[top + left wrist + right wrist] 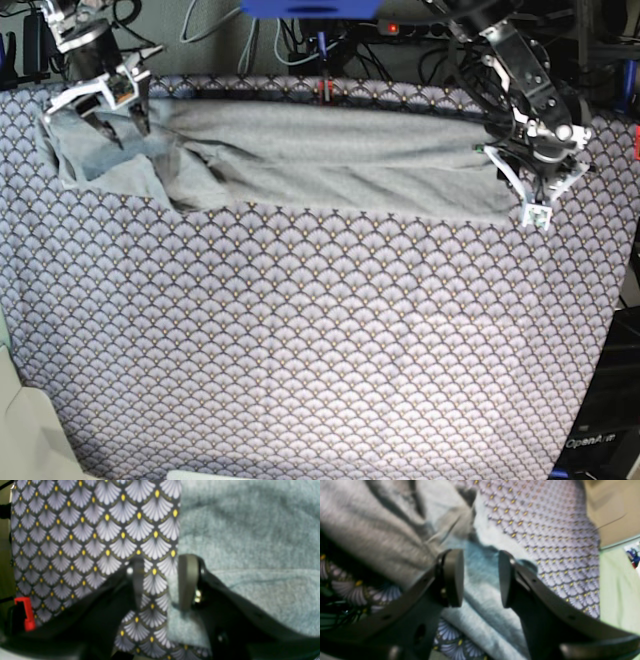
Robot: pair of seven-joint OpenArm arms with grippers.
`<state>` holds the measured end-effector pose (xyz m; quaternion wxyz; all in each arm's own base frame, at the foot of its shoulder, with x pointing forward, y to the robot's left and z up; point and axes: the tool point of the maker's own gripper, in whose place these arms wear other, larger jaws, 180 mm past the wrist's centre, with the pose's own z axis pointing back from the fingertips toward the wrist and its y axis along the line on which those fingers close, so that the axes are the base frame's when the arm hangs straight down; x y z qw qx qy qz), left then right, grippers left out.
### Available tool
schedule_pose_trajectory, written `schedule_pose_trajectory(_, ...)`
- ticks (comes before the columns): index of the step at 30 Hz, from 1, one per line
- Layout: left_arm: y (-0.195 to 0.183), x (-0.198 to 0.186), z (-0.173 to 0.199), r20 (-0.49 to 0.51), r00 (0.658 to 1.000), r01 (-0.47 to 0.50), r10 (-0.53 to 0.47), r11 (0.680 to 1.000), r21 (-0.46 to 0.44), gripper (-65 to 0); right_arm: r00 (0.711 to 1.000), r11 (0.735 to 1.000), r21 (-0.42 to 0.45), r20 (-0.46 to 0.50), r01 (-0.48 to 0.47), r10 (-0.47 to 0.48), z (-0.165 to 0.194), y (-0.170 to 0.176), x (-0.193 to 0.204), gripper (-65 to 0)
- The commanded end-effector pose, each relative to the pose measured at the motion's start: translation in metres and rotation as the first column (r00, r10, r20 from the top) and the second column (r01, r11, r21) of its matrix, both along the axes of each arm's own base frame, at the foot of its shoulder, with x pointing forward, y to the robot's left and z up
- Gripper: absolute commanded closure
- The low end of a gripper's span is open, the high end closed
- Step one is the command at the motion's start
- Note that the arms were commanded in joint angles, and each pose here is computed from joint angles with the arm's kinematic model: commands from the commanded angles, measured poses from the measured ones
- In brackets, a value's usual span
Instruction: Fold the T-shirt properly
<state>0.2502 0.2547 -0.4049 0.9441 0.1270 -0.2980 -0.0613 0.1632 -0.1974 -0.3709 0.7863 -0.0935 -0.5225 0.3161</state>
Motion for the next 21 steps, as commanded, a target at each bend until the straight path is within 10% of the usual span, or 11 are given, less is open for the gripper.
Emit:
schedule_pose_trajectory(1,0.003,0.010,0.011,0.045,0.999,0.000,-0.001,1.000,0.011,-22.6,0.998,1.000,0.016,0.054,-0.016,0.015,0.012,0.002,0.003,-24.8)
schedule_pose_trajectory(21,0.003,0.010,0.011,0.046,0.999,0.000,-0.001,1.000,0.009,-22.6,0.993,0.998,0.007,0.101,-0.069,0.068,0.016,0.017,0.019,-24.8)
